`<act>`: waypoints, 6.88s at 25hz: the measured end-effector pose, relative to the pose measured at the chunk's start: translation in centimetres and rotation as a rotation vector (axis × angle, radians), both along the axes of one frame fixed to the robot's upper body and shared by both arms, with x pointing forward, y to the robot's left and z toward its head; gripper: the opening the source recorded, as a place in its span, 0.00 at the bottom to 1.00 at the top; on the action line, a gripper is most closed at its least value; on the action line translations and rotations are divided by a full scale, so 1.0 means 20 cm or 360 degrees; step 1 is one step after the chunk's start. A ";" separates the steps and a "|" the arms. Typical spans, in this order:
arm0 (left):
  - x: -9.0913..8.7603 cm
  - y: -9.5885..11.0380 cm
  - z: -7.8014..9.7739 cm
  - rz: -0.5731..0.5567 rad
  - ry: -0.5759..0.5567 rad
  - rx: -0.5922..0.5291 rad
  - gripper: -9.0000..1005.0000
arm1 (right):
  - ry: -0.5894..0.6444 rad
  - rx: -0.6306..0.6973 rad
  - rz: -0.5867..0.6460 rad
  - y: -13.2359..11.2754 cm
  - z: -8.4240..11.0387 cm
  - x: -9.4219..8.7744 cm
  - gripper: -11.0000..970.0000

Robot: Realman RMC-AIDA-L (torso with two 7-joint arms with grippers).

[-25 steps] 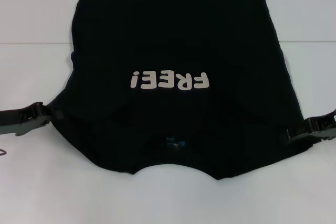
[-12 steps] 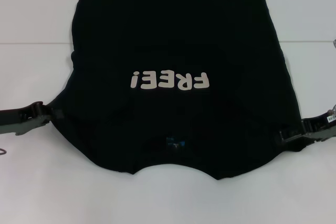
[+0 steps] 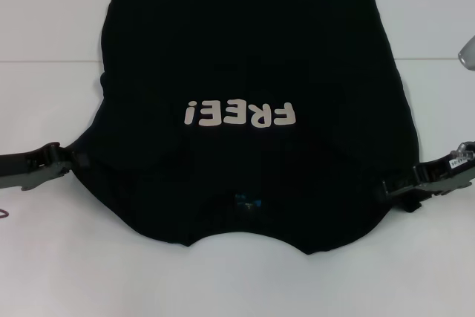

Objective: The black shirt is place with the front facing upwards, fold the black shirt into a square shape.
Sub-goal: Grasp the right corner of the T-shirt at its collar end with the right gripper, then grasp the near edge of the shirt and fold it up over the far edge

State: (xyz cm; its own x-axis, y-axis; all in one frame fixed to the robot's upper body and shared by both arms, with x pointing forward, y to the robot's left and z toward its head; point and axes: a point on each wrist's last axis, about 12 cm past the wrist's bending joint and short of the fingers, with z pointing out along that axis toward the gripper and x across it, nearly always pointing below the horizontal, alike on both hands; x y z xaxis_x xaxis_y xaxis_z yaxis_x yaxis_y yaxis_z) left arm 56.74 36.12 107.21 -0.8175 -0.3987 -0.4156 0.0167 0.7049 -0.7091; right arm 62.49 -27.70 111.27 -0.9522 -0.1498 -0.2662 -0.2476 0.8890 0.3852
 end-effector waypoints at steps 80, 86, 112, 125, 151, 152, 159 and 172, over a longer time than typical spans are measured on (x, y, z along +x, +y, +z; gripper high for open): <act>-0.06 0.03 0.02 -0.0096 -0.0019 -0.0054 0.03 | 0.0056 -0.0084 0.0332 0.19 0.07 0.02 0.08; -0.15 0.05 0.02 -0.0203 0.0063 -0.0141 0.04 | 0.0186 -0.0042 0.0500 0.17 0.09 -0.07 0.08; -0.49 0.03 0.04 -0.0917 0.0598 -0.0299 0.04 | 0.0546 0.0131 0.1050 0.10 0.00 -0.38 0.08; -0.28 0.02 0.15 -0.0405 -0.0008 -0.0697 0.04 | -0.0007 0.0709 0.0366 -0.12 0.09 -0.27 0.08; -0.02 -0.13 -0.06 0.0507 -0.0498 -0.0587 0.04 | -0.0849 0.0730 -0.0519 -0.21 -0.14 -0.10 0.08; -0.02 -0.14 -0.06 0.0512 -0.0498 -0.0576 0.04 | -0.0850 0.0695 -0.0523 -0.21 -0.15 -0.09 0.08; 0.06 -0.21 -0.06 0.0500 -0.0517 -0.0477 0.04 | -0.0864 0.0505 -0.0535 -0.17 -0.17 -0.03 0.08; 0.12 -0.29 -0.09 0.0495 -0.0494 -0.0318 0.05 | -0.0900 0.0412 -0.0528 -0.14 -0.17 0.01 0.08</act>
